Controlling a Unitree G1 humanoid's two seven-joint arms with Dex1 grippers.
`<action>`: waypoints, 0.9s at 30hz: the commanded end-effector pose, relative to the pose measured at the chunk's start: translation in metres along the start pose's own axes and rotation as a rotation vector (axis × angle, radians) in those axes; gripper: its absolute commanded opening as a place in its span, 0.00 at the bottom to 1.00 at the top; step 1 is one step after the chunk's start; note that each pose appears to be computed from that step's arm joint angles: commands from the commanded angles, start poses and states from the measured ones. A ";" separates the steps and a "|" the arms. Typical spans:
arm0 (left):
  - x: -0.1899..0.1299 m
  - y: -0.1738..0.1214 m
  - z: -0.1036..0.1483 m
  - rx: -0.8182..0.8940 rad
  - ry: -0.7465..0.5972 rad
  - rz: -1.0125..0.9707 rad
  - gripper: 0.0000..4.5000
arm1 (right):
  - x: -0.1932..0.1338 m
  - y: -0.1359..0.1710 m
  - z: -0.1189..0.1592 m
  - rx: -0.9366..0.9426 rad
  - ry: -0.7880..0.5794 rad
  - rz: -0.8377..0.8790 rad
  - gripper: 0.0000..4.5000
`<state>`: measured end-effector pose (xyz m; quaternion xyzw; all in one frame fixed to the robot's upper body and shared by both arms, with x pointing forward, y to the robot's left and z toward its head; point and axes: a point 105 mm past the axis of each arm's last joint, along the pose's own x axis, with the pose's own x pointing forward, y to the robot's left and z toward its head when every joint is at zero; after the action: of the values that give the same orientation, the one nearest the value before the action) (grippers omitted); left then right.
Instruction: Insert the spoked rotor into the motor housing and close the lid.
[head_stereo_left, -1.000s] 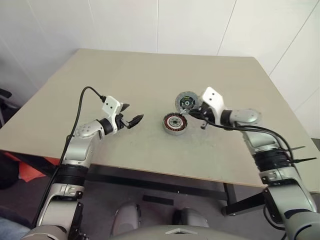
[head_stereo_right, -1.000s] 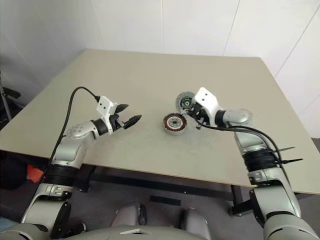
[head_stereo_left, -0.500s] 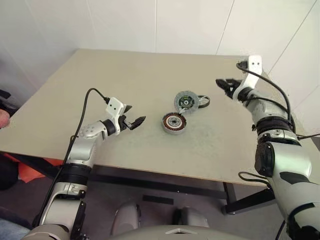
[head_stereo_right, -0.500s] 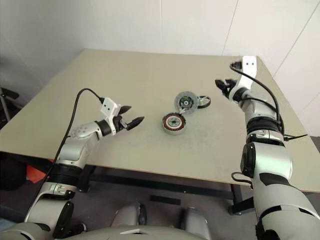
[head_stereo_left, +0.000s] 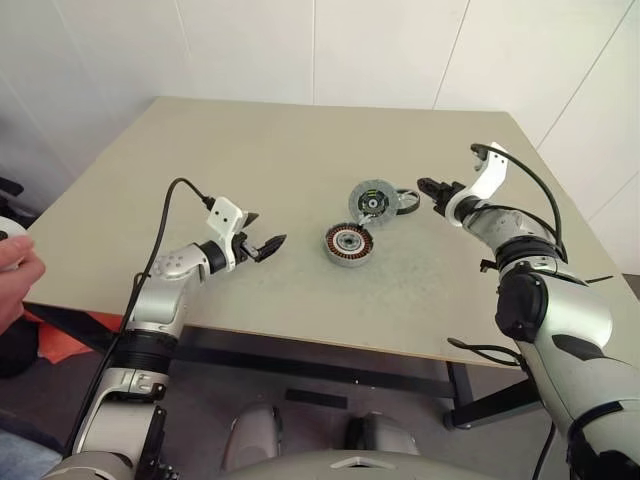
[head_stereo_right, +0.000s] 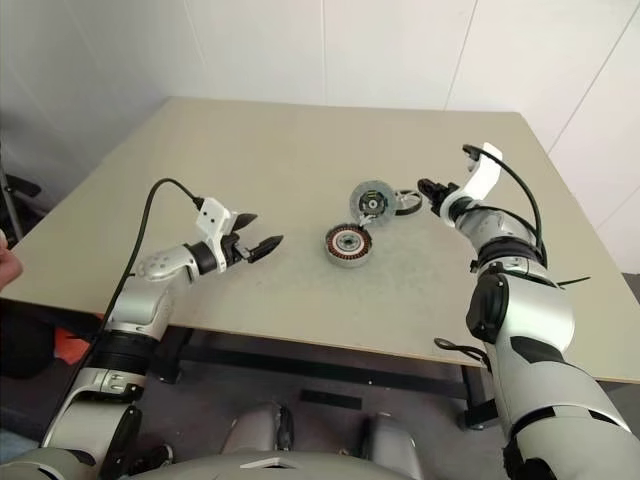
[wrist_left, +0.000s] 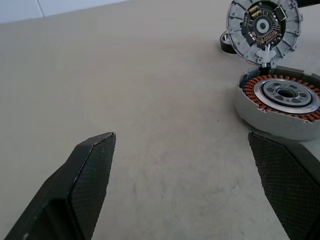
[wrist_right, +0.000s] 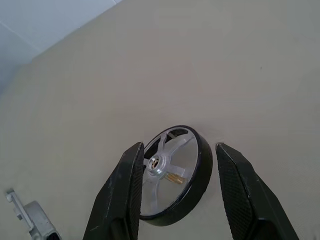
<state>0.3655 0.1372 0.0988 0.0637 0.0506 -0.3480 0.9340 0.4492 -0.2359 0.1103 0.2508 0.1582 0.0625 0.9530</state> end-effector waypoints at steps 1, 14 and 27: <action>-0.002 0.000 0.013 0.050 -0.032 -0.002 1.00 | 0.002 0.001 -0.005 0.032 -0.004 -0.014 0.57; -0.003 -0.002 0.011 0.093 -0.009 -0.009 1.00 | 0.003 -0.006 -0.018 0.081 -0.002 -0.049 0.57; -0.003 -0.001 0.010 0.103 -0.006 -0.008 1.00 | 0.004 -0.004 -0.016 0.048 -0.004 -0.043 0.00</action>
<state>0.3607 0.1379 0.0941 0.0954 0.0582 -0.3535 0.9287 0.4422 -0.2296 0.0797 0.2756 0.1877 0.0339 0.9422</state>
